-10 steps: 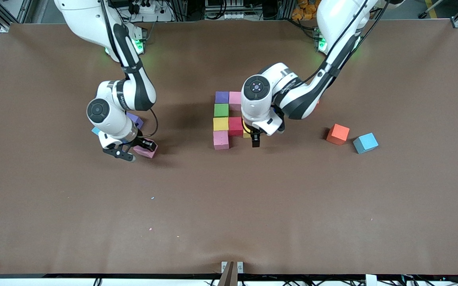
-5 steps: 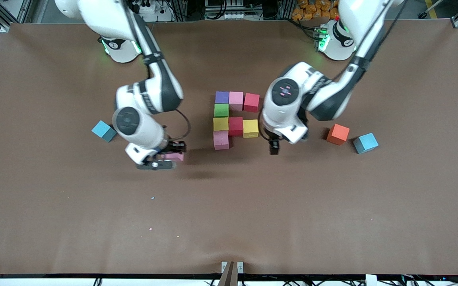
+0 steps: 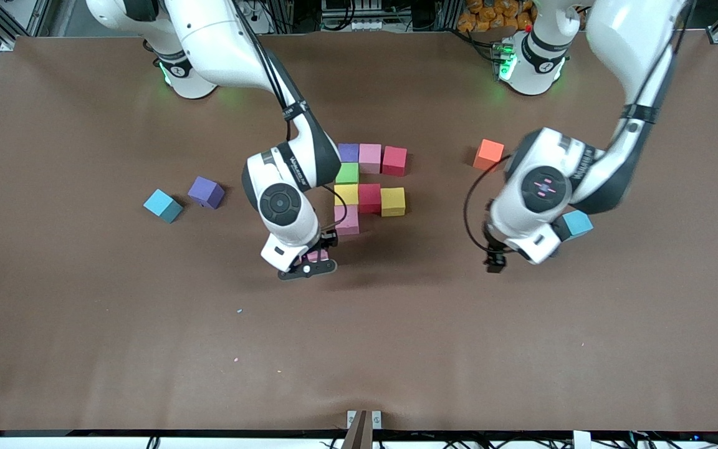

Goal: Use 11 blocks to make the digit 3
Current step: 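Set yellow beside the column with the left gripper while right lifts light pink, then reach the left gripper to the orange cube while the right carries light pink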

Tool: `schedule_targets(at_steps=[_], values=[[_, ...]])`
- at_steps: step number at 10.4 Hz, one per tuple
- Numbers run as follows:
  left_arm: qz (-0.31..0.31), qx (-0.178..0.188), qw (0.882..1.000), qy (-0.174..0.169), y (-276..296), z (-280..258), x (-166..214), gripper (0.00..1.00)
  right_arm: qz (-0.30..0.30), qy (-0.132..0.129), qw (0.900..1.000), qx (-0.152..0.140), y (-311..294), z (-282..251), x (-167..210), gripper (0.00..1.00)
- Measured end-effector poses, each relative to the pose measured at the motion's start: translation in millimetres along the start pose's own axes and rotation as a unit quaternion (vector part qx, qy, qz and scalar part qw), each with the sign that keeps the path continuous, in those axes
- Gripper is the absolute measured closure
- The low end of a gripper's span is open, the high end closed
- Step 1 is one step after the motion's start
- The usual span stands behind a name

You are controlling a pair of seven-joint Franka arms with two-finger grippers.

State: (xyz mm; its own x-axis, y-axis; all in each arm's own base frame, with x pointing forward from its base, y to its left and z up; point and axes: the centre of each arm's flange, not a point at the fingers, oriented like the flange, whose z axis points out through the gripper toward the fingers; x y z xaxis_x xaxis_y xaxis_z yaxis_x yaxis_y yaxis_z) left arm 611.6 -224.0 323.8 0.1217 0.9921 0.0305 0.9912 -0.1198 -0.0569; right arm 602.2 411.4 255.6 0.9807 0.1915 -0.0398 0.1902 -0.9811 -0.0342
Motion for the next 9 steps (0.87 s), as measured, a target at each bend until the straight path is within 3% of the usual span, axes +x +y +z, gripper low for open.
schedule_targets(at_steps=[4,7,9], values=[[0.102,0.0,0.995,0.015,16.8,2.8,79.6,0.0,-0.023,0.003,1.0,0.003,-33.7,12.6,0.2,0.36],[0.185,-0.005,0.982,0.028,30.0,-6.3,93.5,0.0,-0.025,0.015,1.0,0.008,-53.2,33.7,-4.5,0.36],[0.261,0.002,0.965,0.031,34.9,-18.7,97.3,0.0,-0.023,0.019,0.999,0.01,-62.0,44.2,-7.8,0.36]])
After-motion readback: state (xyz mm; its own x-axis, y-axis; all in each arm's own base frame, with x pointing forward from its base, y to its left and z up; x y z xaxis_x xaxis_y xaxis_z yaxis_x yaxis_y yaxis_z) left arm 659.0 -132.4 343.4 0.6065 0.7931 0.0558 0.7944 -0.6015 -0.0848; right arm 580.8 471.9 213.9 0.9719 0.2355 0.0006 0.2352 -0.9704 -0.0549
